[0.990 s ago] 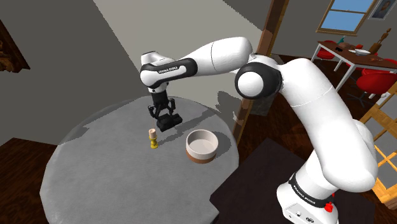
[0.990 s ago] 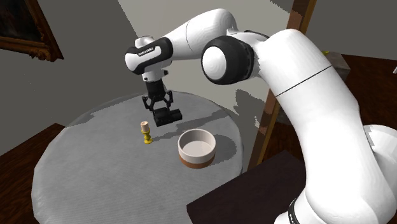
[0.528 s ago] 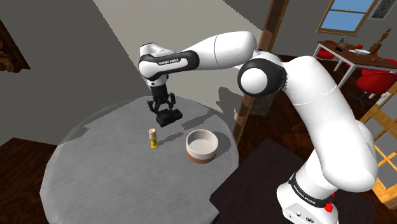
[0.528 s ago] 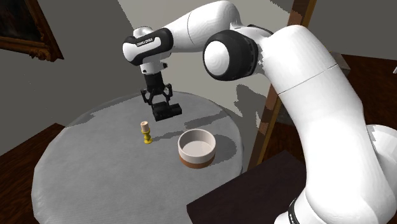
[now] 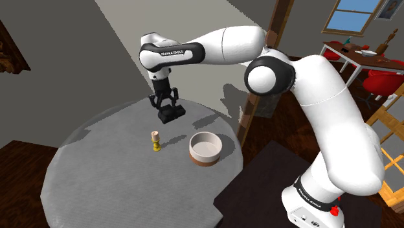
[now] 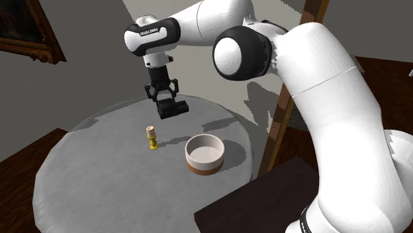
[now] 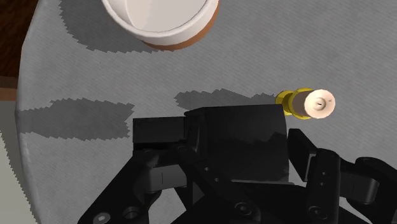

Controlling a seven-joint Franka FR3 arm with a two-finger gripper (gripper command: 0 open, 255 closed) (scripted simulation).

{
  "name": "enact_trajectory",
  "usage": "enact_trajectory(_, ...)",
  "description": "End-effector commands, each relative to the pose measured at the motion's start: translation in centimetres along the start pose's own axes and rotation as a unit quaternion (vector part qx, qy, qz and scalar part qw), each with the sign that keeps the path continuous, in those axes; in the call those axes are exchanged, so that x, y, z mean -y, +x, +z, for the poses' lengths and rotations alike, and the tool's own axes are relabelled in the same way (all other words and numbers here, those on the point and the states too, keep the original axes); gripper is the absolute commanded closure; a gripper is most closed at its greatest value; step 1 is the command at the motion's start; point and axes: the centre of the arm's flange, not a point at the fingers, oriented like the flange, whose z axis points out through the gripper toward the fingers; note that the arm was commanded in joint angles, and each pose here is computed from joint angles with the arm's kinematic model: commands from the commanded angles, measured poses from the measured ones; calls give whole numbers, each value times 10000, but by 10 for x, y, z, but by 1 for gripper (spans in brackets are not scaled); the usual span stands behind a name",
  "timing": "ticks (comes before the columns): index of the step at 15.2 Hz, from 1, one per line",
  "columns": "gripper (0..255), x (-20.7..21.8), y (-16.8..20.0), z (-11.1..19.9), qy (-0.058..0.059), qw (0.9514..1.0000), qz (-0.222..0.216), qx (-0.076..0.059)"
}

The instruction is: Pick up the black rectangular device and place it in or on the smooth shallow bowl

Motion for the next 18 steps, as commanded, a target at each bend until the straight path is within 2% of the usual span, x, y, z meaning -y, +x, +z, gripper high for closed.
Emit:
enact_trajectory(1, 255, -5, -13, -3, -1, 10000, 0, 1)
enact_trajectory(16, 255, -76, -197, 19, -1, 10000, 0, 1)
enact_trajectory(18, 255, -79, -204, 25, -1, 10000, 0, 1)
